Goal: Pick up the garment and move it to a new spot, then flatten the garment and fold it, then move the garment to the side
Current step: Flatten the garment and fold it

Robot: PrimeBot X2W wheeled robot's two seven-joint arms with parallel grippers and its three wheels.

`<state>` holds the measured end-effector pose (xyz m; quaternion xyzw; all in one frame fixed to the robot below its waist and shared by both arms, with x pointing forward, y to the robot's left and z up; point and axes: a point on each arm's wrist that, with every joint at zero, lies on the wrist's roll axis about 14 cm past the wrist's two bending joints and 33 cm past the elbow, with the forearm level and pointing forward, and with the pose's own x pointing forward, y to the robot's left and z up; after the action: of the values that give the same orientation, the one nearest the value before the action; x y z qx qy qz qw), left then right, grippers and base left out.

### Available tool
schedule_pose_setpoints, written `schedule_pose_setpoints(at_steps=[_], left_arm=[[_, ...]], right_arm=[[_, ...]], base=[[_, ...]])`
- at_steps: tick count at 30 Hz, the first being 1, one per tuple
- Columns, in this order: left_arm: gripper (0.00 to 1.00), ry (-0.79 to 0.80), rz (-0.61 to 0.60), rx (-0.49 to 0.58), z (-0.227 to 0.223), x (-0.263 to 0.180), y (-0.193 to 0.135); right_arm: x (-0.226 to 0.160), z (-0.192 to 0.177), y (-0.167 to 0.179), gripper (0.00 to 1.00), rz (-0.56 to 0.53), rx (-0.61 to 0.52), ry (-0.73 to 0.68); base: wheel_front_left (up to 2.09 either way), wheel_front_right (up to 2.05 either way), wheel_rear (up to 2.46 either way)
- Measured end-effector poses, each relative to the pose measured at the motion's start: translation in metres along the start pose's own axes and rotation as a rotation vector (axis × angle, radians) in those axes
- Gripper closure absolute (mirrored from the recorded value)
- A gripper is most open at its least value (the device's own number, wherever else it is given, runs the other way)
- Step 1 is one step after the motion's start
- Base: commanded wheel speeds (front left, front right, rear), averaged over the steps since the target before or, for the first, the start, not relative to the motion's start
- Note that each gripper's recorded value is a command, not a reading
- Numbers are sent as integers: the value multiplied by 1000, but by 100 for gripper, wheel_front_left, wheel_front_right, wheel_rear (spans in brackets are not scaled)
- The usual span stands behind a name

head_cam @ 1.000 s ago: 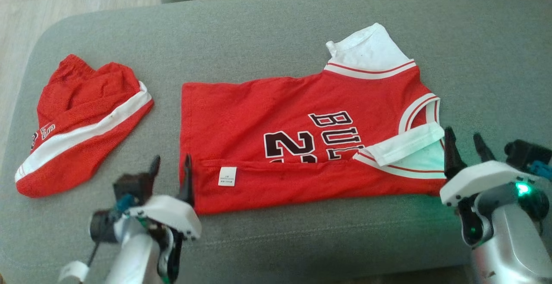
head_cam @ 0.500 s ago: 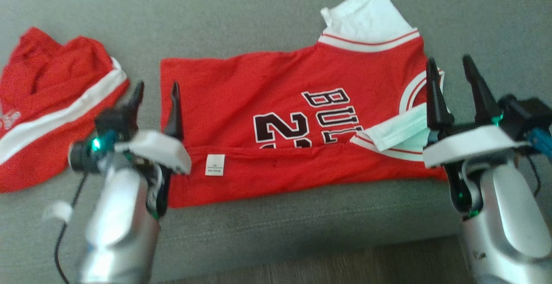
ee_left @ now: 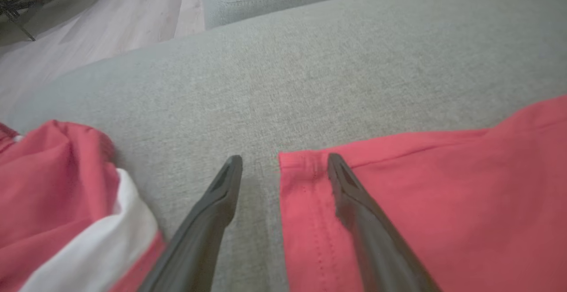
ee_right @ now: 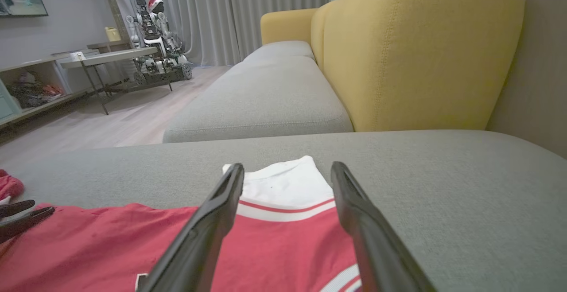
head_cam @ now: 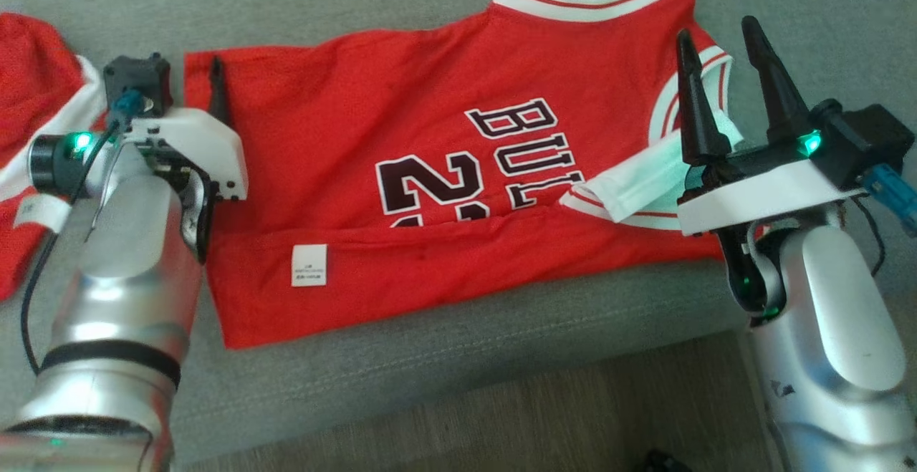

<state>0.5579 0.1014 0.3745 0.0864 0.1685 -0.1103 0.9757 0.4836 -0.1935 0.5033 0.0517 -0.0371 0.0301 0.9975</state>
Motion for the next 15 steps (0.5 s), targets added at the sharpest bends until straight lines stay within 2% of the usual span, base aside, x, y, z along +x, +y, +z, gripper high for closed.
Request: schedule_pose_setpoints(at_steps=[7,8,9,10,15], left_arm=[[0,38,-37,36,-4,13,-9],[24,45,-44,36,-5,14,-9],[24,49,-49,35,-5,13,-10],[100,53,-56,34,-5,13,-11],[100,53,-72,19,-2,7,-18]], right_arm=[[-3,-6,-9,0,-22,-8,17],[-3,-6,-9,0,-23,-8,17],[-2,-6,-9,0,-23,-10,17],[-1,-6,-9,0,-21,-15,17],[13,3,-3,0,0,-25,-5]], base=[[0,0,0],[0,0,0],[0,0,0],[0,0,0],[0,0,0]])
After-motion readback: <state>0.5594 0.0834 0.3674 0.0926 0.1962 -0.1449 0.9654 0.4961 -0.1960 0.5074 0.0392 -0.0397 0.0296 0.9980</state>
